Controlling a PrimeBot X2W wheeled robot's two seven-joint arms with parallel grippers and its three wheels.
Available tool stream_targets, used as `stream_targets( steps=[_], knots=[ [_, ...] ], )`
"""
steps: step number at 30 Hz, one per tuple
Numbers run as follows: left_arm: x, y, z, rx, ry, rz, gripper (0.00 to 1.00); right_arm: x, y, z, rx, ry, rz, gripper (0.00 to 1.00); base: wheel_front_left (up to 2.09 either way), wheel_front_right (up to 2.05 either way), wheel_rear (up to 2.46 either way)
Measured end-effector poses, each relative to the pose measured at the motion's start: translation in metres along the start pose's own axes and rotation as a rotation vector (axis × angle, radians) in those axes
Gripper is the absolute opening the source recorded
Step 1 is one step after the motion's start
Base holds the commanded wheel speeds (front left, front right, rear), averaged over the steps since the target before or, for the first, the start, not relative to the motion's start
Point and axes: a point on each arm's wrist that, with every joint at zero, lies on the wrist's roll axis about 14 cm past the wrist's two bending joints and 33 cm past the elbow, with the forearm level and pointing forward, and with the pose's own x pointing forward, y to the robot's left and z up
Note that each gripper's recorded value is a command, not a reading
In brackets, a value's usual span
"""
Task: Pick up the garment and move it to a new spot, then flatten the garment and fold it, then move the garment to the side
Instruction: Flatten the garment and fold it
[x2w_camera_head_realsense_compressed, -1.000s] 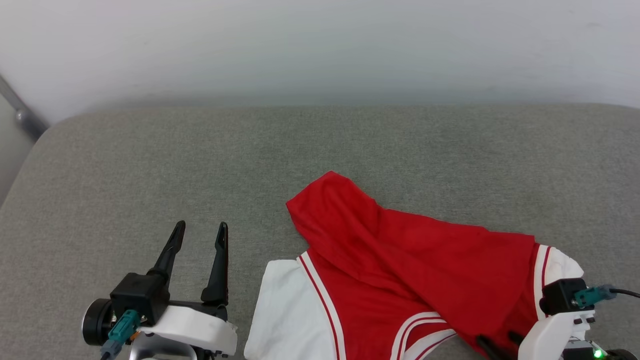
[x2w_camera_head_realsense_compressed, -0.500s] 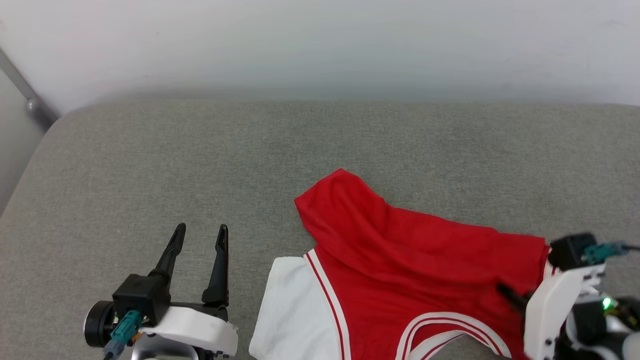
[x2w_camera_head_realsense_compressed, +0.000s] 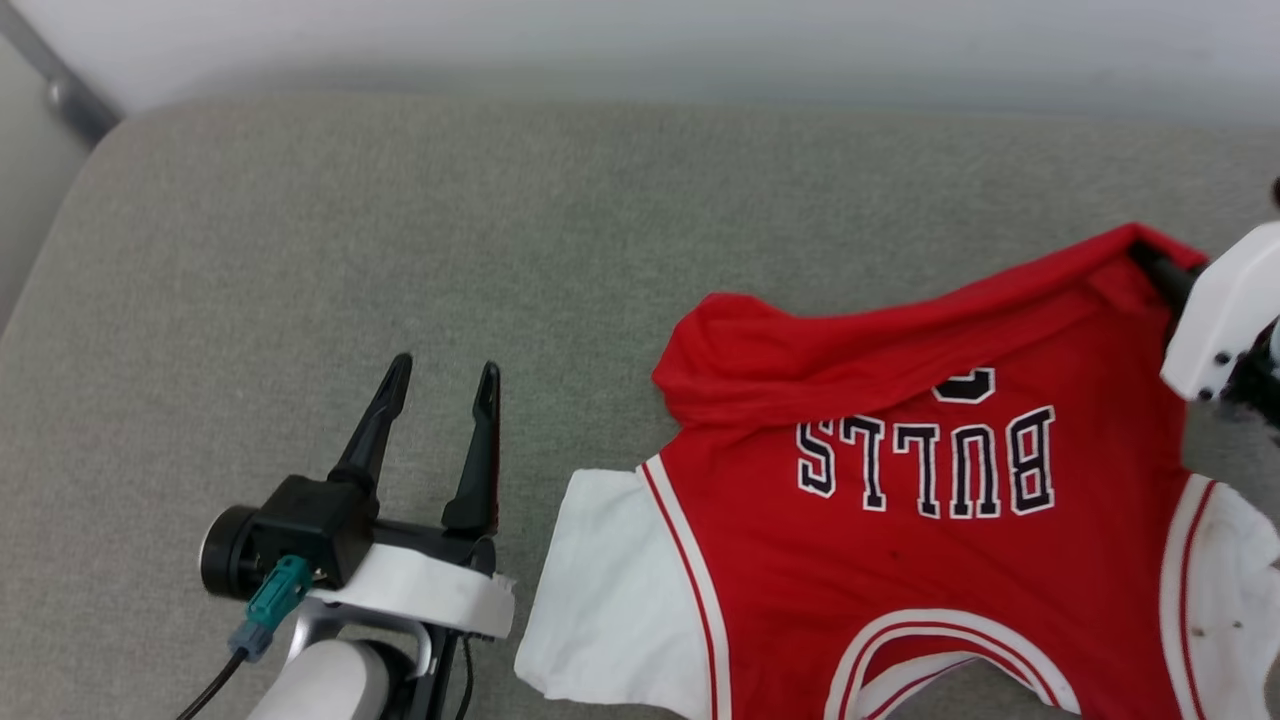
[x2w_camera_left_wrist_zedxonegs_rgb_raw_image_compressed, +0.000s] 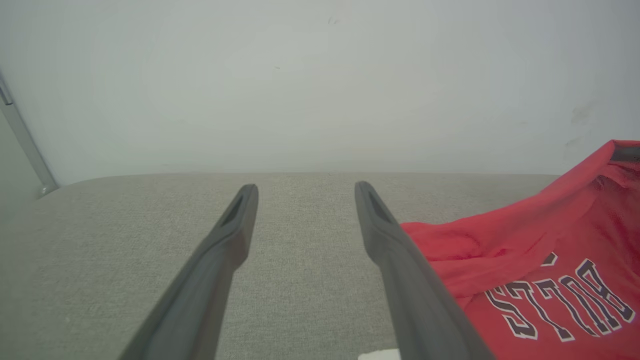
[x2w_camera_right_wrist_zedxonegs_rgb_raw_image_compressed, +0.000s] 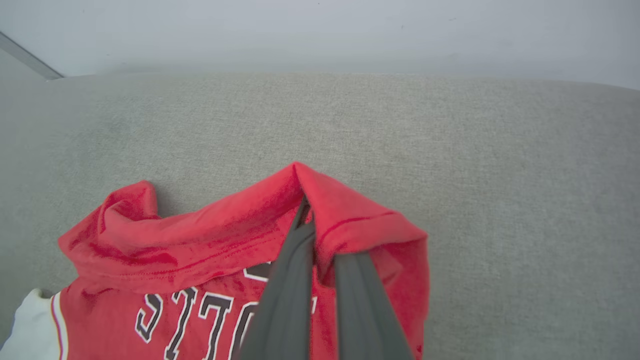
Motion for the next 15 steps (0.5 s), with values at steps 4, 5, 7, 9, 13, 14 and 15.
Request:
stream_targets(
  steps=[4,5,7,9,13,14,15],
  knots=[
    [0.012,0.004,-0.009,-0.005,0.007,0.010,1.00,0.036,-0.015,-0.012,0.023,0.056,-0.036,0.00,0.00,0.00,0.00],
    [0.014,0.005,-0.013,-0.004,0.012,0.010,1.00,0.045,-0.017,-0.020,0.027,0.076,-0.041,0.00,0.00,0.00,0.00],
    [0.017,0.008,-0.019,0.000,0.023,0.018,1.00,0.061,-0.019,-0.035,0.048,0.106,-0.044,0.00,0.00,0.00,0.00],
    [0.018,0.011,-0.024,-0.001,0.032,0.027,1.00,0.073,-0.018,-0.055,0.057,0.145,-0.047,0.07,0.00,0.00,0.00],
    [0.019,0.017,-0.028,0.005,0.042,0.043,1.00,0.084,-0.011,-0.080,0.074,0.169,-0.037,1.00,0.00,0.00,0.00],
    [0.018,0.017,-0.028,0.006,0.042,0.043,1.00,0.083,-0.011,-0.080,0.073,0.157,-0.035,1.00,0.00,0.00,0.00],
    [0.018,0.017,-0.026,0.007,0.036,0.044,1.00,0.082,-0.010,-0.077,0.065,0.136,-0.034,1.00,0.00,0.00,0.00]
  ],
)
